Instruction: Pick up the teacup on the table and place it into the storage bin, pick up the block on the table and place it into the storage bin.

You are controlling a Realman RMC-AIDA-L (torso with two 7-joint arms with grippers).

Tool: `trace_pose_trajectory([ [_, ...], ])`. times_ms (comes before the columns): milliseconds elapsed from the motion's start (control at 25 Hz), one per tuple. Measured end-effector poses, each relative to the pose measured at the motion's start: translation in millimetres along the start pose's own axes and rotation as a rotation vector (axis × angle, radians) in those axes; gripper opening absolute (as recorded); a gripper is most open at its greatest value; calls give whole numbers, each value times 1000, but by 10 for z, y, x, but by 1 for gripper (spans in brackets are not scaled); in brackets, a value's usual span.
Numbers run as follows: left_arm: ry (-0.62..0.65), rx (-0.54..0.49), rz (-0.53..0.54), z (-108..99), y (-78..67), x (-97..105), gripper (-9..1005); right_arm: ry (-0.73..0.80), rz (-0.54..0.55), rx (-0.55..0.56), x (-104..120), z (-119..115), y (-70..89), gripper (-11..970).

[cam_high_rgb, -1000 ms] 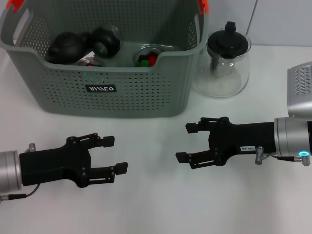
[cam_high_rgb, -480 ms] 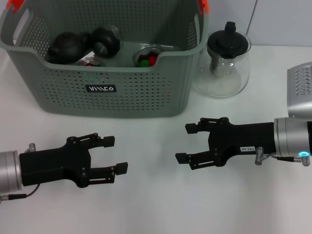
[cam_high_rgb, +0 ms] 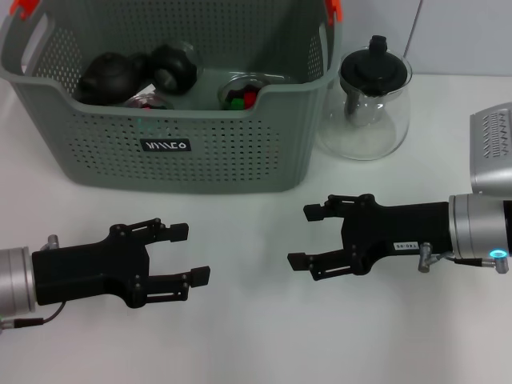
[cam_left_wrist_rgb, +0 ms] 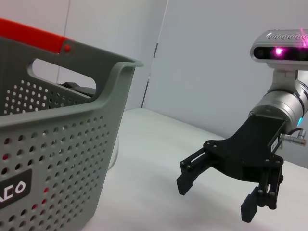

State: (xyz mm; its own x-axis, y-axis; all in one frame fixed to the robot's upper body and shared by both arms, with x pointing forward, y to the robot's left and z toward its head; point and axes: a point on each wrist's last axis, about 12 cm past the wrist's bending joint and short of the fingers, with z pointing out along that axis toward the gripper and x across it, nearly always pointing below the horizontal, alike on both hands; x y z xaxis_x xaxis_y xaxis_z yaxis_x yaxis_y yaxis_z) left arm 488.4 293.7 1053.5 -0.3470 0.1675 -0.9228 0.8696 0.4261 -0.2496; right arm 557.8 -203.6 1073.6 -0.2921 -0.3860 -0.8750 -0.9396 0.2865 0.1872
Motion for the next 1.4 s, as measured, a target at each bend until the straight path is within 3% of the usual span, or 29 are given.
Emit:
trace_pose_trajectory([
  [1400, 2, -1, -6, -4, -3, 7, 829, 4, 0, -1, 9, -4, 2, 941],
])
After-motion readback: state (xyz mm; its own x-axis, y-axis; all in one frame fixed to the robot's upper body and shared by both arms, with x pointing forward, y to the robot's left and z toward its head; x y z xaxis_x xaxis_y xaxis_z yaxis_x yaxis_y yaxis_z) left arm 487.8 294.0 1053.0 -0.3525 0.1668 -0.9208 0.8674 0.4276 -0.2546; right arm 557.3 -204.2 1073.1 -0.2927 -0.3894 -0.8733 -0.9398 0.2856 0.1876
